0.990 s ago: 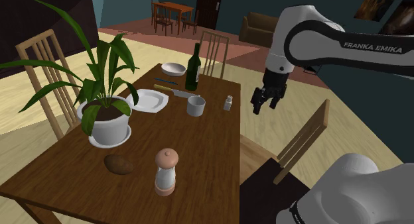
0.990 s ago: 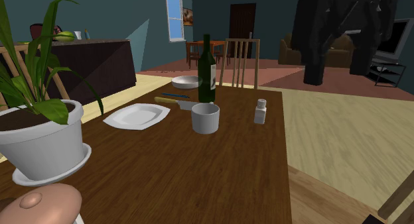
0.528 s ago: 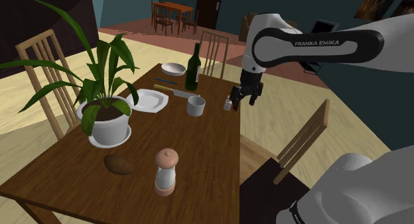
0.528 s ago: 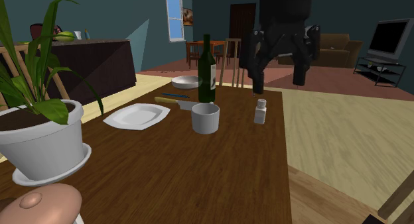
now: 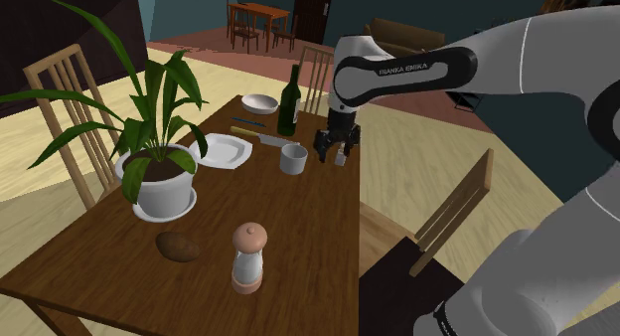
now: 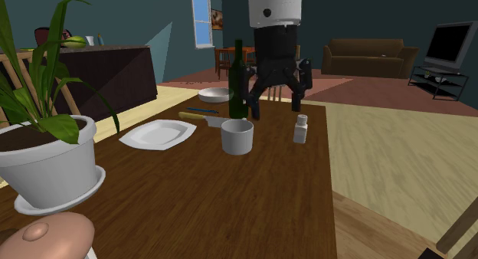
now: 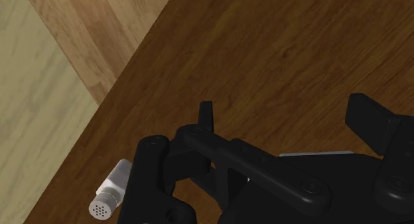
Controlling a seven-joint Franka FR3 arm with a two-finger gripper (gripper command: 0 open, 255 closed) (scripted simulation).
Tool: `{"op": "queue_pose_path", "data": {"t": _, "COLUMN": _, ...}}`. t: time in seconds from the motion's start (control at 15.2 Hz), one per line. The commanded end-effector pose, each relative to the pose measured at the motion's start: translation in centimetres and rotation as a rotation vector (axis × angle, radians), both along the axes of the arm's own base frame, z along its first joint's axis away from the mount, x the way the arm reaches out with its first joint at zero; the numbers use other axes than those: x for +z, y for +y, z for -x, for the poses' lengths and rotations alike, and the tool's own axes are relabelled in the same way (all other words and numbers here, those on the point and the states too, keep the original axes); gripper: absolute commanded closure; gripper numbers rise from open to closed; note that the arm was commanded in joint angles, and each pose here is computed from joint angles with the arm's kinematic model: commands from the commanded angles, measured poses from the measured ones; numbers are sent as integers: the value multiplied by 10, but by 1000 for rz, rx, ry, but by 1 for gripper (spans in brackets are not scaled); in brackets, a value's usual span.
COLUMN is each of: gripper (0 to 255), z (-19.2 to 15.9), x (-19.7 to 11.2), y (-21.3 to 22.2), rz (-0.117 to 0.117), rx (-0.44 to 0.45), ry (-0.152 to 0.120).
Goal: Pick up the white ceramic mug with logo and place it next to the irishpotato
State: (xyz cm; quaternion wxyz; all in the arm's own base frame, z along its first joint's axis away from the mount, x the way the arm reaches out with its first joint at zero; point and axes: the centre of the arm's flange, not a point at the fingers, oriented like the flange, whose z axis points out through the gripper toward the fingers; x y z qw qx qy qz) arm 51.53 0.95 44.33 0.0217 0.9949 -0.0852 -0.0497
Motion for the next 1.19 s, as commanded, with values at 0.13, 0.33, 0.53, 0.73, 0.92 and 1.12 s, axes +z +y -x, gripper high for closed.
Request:
{"op": "queue_pose_path", "data": {"t": 0.13, "gripper": 0, "z": -50, "x": -22, "y": 5, "rz": 0, "rx": -2, "ry": -1}}
{"op": "queue_pose_path", "data": {"t": 0.33, "gripper": 0, "z": -85, "x": -39, "y": 9, "rz": 1, "rx": -3, "ry": -1}}
{"op": "queue_pose_path", "data": {"t": 0.53, "gripper": 0, "z": -121, "x": -56, "y": 13, "rz": 1, "rx": -5, "ry": -2}}
{"op": "queue_pose_path", "data": {"t": 0.73, "gripper": 0, "z": -156, "x": -73, "y": 16, "rz": 1, "rx": -6, "ry": -2}}
{"op": "queue_pose_path", "data": {"t": 0.92, "gripper": 0, "z": -192, "x": -90, "y": 20, "rz": 1, "rx": -8, "ry": -2}}
{"op": "queue_pose_path", "data": {"t": 1.12, "gripper": 0, "z": -216, "x": -102, "y": 22, "rz": 1, "rx": -9, "ry": -3}}
